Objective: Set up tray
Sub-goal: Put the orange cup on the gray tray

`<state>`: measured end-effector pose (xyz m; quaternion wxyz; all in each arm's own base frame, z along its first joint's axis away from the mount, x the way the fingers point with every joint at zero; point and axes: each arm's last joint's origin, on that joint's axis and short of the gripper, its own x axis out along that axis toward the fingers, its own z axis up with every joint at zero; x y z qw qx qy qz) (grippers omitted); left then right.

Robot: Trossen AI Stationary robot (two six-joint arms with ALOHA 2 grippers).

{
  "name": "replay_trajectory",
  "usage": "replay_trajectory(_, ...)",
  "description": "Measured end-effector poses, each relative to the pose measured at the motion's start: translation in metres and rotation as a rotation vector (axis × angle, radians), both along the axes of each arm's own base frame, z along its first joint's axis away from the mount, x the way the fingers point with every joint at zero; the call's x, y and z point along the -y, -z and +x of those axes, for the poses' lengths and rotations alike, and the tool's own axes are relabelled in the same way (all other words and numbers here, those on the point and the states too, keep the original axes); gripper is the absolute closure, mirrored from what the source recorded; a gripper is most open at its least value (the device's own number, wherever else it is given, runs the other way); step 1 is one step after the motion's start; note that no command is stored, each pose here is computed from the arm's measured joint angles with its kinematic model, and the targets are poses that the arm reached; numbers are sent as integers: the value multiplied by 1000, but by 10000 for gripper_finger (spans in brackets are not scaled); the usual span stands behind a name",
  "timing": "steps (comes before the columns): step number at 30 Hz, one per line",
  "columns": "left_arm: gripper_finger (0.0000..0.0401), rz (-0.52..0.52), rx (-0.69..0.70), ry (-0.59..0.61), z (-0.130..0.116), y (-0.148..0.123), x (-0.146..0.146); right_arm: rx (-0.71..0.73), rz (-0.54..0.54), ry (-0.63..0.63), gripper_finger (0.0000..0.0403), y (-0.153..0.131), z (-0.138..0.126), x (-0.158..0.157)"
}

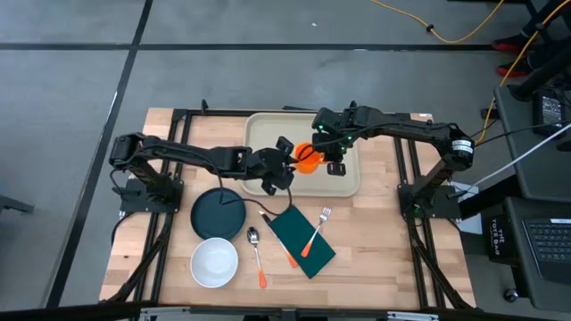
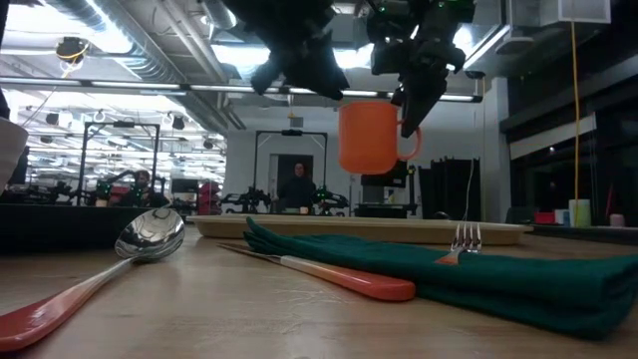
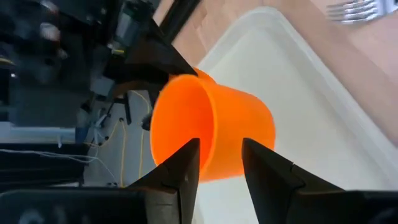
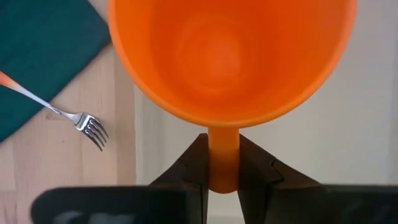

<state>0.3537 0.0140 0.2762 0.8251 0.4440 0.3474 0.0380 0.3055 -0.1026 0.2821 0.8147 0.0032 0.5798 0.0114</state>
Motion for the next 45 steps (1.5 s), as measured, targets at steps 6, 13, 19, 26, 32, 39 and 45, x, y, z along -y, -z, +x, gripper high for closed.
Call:
replay_trajectory(6,285,-90,14,55,-2,-3,-11,-1,-1,1,346,0,0,0)
replay_trajectory(13,285,-134,12,9,-3,2,-31,1,1,1,347,0,0,0)
replay_trajectory(19,285,-184,14,47,-3,2,-39,10,0,1,347,0,1,0)
replay_trajectory(26,285,-229,14,78,-4,4,-45,15,-4,-9,347,0,1,0)
replay_trajectory(32,285,-240,1,56,-2,9,-51,45,20,-32,347,-1,3,0)
replay_trajectory(39,291,-249,-36,43,-1,16,-54,51,21,-35,347,-1,4,0)
replay_trajectory(45,318,-246,-40,49,-1,16,-54,60,14,-53,347,-1,4,0)
